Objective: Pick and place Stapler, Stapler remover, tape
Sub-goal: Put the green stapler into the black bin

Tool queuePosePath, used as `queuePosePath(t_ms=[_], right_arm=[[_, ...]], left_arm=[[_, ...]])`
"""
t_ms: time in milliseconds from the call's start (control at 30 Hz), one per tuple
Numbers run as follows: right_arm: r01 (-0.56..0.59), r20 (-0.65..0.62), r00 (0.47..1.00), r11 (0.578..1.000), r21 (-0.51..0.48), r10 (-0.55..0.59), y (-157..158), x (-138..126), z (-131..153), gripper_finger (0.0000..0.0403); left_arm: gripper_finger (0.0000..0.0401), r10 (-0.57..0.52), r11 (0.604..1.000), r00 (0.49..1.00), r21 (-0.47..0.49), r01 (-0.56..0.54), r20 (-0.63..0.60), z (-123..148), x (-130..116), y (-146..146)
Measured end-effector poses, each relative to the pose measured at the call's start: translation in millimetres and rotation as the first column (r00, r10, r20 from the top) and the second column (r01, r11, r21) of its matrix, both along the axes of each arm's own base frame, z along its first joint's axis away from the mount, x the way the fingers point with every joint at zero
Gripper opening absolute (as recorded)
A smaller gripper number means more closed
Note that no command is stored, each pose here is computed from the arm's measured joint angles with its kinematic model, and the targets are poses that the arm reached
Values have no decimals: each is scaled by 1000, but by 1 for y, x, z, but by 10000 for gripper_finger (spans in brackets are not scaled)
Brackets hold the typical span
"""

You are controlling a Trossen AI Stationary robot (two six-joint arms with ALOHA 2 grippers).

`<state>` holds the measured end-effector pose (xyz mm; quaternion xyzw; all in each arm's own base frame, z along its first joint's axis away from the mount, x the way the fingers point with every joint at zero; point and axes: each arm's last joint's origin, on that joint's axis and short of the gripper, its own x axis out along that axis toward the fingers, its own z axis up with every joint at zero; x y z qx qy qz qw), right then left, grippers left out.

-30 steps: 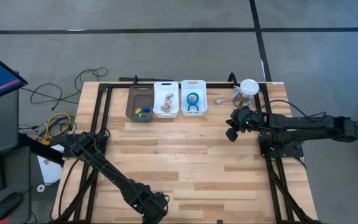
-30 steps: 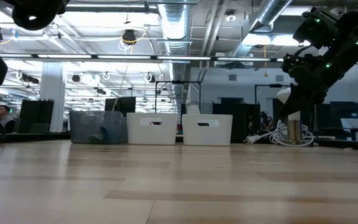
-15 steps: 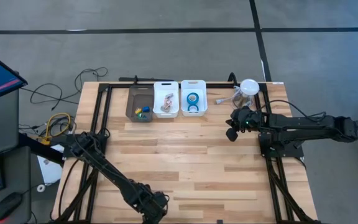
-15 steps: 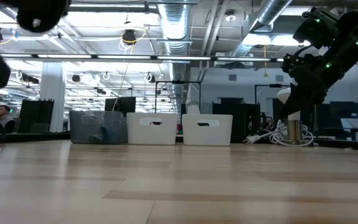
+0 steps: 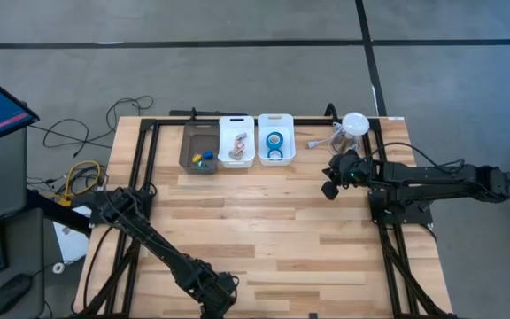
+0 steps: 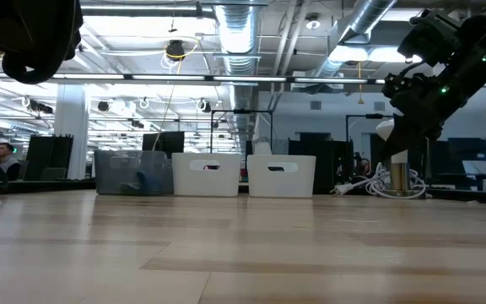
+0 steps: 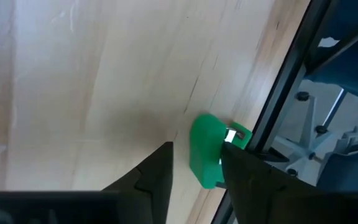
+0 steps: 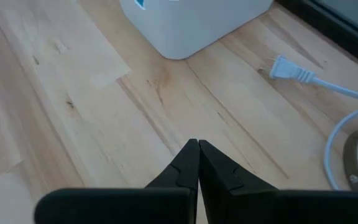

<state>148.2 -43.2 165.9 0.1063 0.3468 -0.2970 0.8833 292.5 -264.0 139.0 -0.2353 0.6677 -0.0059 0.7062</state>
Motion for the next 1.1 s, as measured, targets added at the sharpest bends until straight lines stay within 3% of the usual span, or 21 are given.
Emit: queuePosePath(t_ms=[400, 800, 1100], right_arm=[[1, 0, 1000, 1000, -1, -1, 0, 0, 0, 1], [2, 0, 1000, 1000, -1, -2, 0, 0, 0, 1], [3, 1, 1000, 1000, 1, -3, 0, 0, 0, 1]], left_arm=[[25, 1, 1000, 1000, 3, -1, 10, 1, 0, 0], [19, -12, 999, 999, 42, 10, 31, 0, 3, 4], [11, -26, 996, 999, 84, 23, 36, -1, 19, 29]])
